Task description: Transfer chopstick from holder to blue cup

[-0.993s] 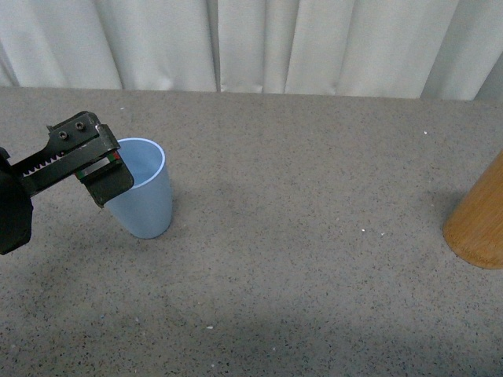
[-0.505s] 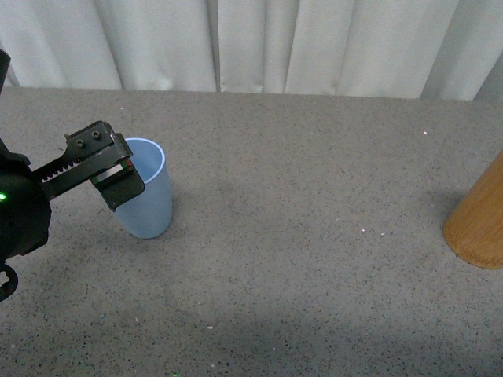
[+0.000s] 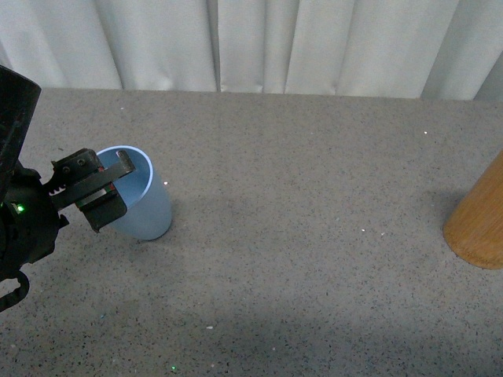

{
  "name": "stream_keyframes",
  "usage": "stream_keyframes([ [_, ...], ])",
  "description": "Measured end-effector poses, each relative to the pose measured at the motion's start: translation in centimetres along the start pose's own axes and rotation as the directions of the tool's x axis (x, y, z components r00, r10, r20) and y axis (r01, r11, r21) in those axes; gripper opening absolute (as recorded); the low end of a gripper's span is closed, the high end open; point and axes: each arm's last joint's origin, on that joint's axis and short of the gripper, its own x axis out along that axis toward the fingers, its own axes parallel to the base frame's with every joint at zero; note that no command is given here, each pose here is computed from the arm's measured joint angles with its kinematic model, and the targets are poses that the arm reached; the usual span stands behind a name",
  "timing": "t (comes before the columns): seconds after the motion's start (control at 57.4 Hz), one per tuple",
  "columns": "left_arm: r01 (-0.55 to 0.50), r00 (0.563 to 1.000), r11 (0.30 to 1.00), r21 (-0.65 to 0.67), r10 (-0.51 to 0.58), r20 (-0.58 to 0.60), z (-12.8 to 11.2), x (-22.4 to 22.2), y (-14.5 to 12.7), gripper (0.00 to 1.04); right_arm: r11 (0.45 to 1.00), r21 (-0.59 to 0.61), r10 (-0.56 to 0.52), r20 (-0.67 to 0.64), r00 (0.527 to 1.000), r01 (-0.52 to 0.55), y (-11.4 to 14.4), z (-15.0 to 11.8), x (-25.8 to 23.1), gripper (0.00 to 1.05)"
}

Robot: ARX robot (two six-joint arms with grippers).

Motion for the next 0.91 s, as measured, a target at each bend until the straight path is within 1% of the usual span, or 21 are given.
stream_keyframes([
  [0.366, 0.045, 0.999, 0.999, -0.010, -0.045, -0.010, 0.1, -0.1, -0.3, 0.04, 1.000, 0.000, 0.000, 0.000, 1.000, 0.000, 0.0, 0.0, 0.0, 0.95],
  [0.575, 0.070, 0.998, 0.997, -0.027, -0.070, 0.001, 0.7, -0.7, -0.2, 0.04, 1.000, 0.000, 0.000, 0.000, 1.000, 0.000, 0.0, 0.0, 0.0, 0.95],
  [0.749, 0.108, 0.994, 0.993, -0.048, -0.106, 0.036, 2.4, -1.5, 0.1, 0.04, 1.000, 0.000, 0.000, 0.000, 1.000, 0.000, 0.0, 0.0, 0.0, 0.95],
  [0.906, 0.140, 0.989, 0.990, -0.029, -0.139, 0.053, 3.8, -1.8, -0.1, 0.04, 1.000, 0.000, 0.000, 0.000, 1.000, 0.000, 0.0, 0.0, 0.0, 0.95],
])
